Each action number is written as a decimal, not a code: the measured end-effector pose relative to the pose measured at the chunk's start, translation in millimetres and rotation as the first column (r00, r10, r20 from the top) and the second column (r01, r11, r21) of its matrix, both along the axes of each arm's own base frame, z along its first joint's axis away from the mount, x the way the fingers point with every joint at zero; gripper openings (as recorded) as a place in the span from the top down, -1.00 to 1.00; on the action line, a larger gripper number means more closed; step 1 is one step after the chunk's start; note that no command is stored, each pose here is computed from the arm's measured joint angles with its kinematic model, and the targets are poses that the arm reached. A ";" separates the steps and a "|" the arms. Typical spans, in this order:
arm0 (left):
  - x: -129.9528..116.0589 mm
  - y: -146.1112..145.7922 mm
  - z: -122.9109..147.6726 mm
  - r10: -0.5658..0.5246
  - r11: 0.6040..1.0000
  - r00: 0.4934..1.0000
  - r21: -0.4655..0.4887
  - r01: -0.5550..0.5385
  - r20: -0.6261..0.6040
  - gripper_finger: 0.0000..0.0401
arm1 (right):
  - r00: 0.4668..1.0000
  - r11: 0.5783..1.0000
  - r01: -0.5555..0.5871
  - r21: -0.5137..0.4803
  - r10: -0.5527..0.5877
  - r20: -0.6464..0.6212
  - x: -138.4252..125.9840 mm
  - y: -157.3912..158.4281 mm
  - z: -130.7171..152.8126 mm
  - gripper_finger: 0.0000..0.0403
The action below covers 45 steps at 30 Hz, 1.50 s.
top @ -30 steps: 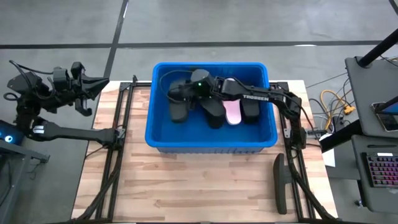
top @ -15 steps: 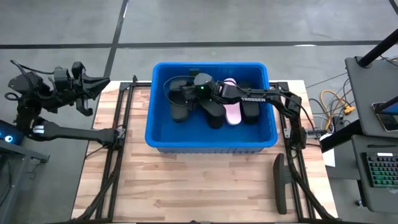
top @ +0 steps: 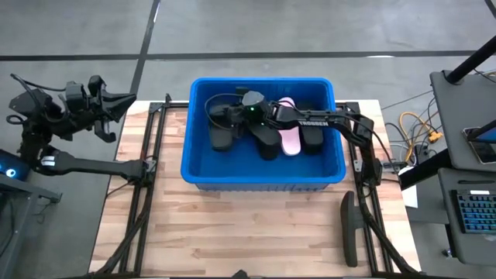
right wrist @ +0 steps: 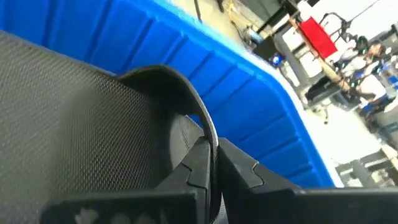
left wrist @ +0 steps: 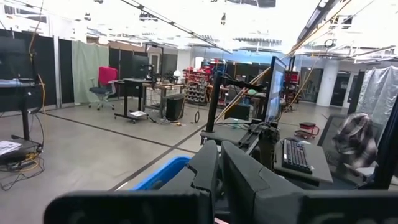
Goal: Pick and place slides into bin
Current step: Put the black slide into the blue bin
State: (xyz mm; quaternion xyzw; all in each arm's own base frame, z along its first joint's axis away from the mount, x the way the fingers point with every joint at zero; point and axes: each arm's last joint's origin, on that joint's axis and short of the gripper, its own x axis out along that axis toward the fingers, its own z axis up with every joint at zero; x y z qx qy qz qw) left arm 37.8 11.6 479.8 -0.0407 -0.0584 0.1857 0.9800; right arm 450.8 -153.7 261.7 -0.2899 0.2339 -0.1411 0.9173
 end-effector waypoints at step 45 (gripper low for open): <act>5.4 0.4 0.8 -0.001 1.000 1.000 0.000 0.001 -0.002 0.96 | 0.990 0.985 0.117 0.125 -0.105 -0.099 19.0 -20.2 -44.0 0.06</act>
